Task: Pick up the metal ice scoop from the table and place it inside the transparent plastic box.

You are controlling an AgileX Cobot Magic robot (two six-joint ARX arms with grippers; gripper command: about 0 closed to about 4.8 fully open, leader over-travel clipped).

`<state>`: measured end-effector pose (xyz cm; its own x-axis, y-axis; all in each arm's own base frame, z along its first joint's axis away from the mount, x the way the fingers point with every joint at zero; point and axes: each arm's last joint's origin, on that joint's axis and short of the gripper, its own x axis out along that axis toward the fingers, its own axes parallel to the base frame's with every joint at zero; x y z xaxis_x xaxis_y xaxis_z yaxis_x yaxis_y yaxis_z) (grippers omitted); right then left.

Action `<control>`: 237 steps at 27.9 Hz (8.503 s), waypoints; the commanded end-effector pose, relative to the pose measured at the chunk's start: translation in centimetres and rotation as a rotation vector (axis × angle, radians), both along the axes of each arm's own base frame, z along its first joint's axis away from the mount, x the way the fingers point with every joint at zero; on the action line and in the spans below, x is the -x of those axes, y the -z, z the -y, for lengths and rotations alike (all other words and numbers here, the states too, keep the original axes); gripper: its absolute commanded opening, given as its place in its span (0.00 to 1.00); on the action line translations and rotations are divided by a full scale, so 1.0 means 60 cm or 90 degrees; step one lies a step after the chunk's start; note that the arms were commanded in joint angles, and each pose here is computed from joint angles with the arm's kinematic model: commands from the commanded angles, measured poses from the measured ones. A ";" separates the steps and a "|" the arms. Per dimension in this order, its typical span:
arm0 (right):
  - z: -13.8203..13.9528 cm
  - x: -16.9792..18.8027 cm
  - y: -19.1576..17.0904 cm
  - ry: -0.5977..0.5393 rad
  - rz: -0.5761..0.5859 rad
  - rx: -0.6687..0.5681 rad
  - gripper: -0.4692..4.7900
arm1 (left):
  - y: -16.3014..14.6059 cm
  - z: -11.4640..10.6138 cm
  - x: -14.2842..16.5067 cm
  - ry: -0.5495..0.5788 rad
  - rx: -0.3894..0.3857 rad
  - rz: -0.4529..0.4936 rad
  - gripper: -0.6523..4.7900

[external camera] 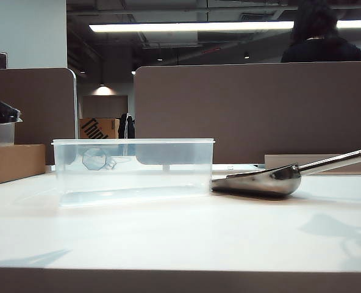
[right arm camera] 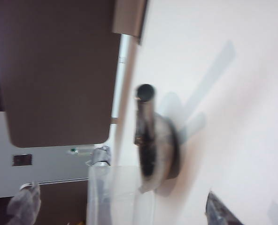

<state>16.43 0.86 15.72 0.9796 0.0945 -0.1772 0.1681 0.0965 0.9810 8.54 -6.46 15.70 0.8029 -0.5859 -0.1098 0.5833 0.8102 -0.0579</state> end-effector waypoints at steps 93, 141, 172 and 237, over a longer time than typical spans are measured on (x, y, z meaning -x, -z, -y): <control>-0.255 -0.501 -0.087 -0.562 0.047 0.175 0.35 | -0.015 -0.058 -0.020 -0.210 0.032 0.060 0.16; -0.259 -0.460 -0.162 -0.421 0.045 0.518 0.67 | -0.015 -0.058 -0.019 -0.211 0.032 0.061 0.16; -0.198 -0.317 -0.357 -0.314 0.015 0.816 0.09 | -0.024 -0.087 -0.018 -0.318 0.042 0.103 0.16; -0.064 0.043 -0.220 -0.159 0.188 0.917 0.09 | -0.024 -0.106 -0.020 -0.395 0.036 0.106 0.16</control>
